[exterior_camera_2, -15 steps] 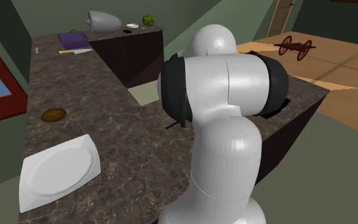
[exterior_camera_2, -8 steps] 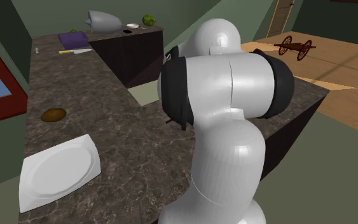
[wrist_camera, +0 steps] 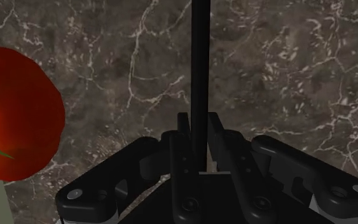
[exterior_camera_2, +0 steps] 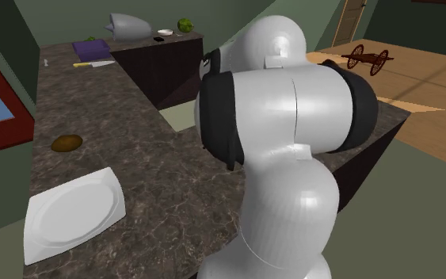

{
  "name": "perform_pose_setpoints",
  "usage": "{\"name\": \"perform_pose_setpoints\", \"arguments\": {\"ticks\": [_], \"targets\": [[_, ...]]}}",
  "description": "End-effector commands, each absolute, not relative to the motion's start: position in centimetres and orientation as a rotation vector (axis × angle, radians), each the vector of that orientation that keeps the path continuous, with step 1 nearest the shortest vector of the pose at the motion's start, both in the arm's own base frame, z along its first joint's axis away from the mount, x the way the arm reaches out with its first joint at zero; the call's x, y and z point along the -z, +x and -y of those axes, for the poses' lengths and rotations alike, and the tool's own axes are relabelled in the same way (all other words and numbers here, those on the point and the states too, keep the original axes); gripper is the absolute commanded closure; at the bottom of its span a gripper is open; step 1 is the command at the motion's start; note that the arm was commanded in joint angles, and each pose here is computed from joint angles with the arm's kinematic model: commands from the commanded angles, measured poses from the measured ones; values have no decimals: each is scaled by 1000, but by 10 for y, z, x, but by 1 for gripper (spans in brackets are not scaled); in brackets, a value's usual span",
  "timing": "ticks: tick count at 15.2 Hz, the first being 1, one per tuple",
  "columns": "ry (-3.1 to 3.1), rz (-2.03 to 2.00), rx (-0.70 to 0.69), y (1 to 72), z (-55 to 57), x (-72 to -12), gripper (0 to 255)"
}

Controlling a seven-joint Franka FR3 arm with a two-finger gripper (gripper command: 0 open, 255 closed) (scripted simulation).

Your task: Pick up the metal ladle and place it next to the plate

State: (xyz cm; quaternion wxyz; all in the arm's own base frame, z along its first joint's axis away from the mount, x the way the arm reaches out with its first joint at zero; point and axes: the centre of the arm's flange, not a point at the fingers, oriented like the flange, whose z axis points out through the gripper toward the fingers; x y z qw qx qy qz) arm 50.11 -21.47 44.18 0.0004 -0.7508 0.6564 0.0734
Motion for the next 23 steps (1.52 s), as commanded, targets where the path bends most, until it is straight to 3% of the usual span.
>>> {"name": "perform_pose_setpoints", "arguments": {"ticks": [1,23], "targets": [[-2358,-2062,-231,489,193,-444,255],[-2358,-2062,-231,360,-67,-444,255]]}}
